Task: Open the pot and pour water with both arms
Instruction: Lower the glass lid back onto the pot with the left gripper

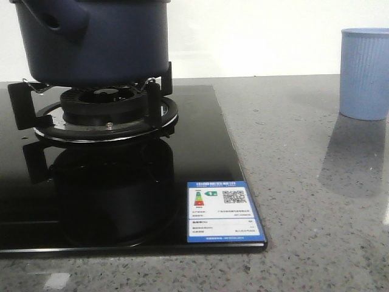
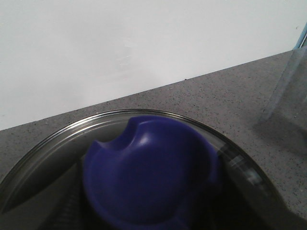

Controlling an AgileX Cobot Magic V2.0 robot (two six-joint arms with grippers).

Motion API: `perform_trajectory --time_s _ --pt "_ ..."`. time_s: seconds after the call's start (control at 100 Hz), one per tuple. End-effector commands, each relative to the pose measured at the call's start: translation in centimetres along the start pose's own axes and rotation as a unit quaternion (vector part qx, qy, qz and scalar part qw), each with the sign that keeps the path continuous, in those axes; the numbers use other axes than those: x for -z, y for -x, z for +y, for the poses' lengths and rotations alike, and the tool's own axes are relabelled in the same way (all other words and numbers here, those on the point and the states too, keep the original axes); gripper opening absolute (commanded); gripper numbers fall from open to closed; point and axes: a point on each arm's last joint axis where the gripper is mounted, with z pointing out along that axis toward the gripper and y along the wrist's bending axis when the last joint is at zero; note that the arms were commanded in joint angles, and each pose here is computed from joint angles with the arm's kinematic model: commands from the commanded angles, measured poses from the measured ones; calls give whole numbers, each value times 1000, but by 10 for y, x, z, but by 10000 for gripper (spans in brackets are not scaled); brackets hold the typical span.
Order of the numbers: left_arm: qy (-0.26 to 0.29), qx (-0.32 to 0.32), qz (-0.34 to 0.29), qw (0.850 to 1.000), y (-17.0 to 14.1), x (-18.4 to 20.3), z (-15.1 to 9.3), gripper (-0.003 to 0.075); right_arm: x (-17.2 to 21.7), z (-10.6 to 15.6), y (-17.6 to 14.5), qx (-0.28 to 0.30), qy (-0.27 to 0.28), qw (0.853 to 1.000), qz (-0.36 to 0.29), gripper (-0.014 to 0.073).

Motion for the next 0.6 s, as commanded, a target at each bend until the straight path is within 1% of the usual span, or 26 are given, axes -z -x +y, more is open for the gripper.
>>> perform_trajectory --time_s 0.0,0.05,0.15,0.2,0.32,0.59 --pt "13 1 -58 998 22 10 -1 309 2 1 9 -3 -2 1000 -17 646" --pt "12 1 -57 998 22 10 -1 330 2 1 9 -2 -2 1000 -17 646" --pt "10 1 -54 999 22 10 -2 417 2 1 9 -2 -2 1000 -17 646" --pt "9 1 -53 999 22 10 -2 442 2 1 9 -2 -2 1000 -17 646" --pt "5 0 -60 998 26 18 -3 442 2 1 9 -2 0 1000 -17 646" --pt "8 -3 -113 994 45 51 -6 442 2 2 9 -2 3 1000 -17 646"
